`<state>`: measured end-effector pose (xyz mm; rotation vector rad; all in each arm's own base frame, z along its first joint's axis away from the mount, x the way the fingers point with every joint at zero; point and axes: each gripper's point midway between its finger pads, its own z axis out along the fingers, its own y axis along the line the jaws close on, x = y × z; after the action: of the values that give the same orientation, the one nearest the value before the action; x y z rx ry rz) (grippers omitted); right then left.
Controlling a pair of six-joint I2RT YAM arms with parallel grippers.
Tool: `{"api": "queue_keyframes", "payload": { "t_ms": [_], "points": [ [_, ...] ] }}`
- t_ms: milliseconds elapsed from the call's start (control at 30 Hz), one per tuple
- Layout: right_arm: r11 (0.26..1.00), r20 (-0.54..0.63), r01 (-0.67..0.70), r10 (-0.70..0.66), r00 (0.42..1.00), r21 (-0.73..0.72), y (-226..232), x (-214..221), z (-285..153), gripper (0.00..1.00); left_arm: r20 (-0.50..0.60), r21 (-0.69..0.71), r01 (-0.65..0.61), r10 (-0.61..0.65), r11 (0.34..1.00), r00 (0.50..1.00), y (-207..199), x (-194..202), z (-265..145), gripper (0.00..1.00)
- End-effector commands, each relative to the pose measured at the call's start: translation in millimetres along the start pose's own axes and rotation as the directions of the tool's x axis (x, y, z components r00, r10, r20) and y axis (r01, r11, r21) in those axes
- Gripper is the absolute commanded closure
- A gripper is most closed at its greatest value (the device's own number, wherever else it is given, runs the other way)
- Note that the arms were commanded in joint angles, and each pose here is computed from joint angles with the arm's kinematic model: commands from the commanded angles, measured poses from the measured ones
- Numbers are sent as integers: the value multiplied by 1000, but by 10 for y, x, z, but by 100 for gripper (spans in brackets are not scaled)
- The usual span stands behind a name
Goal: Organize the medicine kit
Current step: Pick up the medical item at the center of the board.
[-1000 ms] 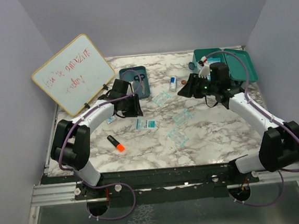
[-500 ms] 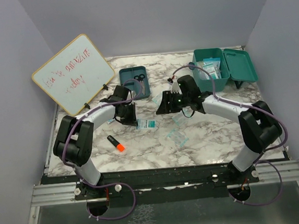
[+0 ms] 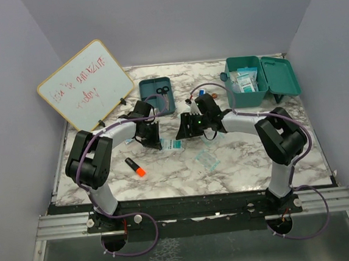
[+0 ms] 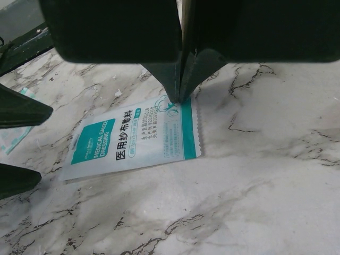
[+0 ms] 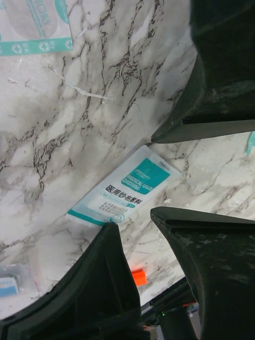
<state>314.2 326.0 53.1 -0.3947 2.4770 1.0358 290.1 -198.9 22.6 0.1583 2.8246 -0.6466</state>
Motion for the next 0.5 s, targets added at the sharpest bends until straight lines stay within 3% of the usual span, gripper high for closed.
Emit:
{"api": "queue_keyframes", "payload": {
  "t_ms": [0,467],
  "points": [
    [999,13,34,-35,999,8,-52,-69,142,43,-14,-7,-12,12,1000,1000,47,3,70,100],
    [999,-31,24,-24,999,-26,-86,50,310,42,-15,-4,-11,11,1000,1000,42,5,69,100]
  ]
}}
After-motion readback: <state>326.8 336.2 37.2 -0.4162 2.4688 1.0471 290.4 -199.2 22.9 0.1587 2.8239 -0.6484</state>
